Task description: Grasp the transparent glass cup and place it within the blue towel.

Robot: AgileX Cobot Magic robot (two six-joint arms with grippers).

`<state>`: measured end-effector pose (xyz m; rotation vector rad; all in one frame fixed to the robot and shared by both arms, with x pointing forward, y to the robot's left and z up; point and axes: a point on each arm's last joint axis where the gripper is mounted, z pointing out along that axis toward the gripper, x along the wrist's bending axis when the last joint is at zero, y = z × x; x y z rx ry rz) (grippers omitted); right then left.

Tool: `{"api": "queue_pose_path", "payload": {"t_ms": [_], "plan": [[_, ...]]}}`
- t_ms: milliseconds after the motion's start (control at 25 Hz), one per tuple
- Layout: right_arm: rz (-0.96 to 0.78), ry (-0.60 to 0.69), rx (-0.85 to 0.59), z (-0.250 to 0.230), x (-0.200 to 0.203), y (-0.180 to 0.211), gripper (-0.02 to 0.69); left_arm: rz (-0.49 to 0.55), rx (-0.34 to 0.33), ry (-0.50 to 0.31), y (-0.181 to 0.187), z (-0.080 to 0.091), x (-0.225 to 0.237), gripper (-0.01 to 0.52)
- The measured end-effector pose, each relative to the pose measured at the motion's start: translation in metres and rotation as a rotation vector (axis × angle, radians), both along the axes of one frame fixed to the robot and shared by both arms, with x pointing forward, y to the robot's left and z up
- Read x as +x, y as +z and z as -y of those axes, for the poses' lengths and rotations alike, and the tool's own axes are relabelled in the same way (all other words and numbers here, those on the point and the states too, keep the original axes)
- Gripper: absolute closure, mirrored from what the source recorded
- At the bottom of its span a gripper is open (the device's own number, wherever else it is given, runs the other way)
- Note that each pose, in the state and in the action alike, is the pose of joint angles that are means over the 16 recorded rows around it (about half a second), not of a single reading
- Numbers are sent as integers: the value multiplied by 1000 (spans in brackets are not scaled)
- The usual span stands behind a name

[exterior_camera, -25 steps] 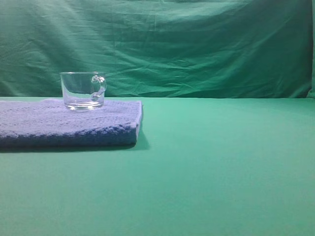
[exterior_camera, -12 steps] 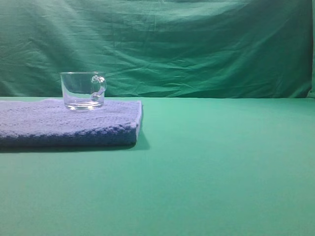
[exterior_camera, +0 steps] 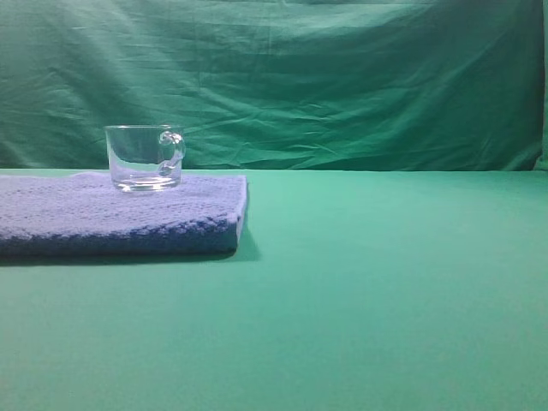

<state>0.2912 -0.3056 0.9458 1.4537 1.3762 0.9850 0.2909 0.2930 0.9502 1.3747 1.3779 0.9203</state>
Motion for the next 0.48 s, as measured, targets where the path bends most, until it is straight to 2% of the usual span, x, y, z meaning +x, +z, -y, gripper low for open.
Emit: {"api": "queue_pose_path", "payload": {"t_ms": [480], "plan": [[0, 0, 0, 0, 0, 0, 665, 0, 0, 0, 0, 0, 0, 514]]}}
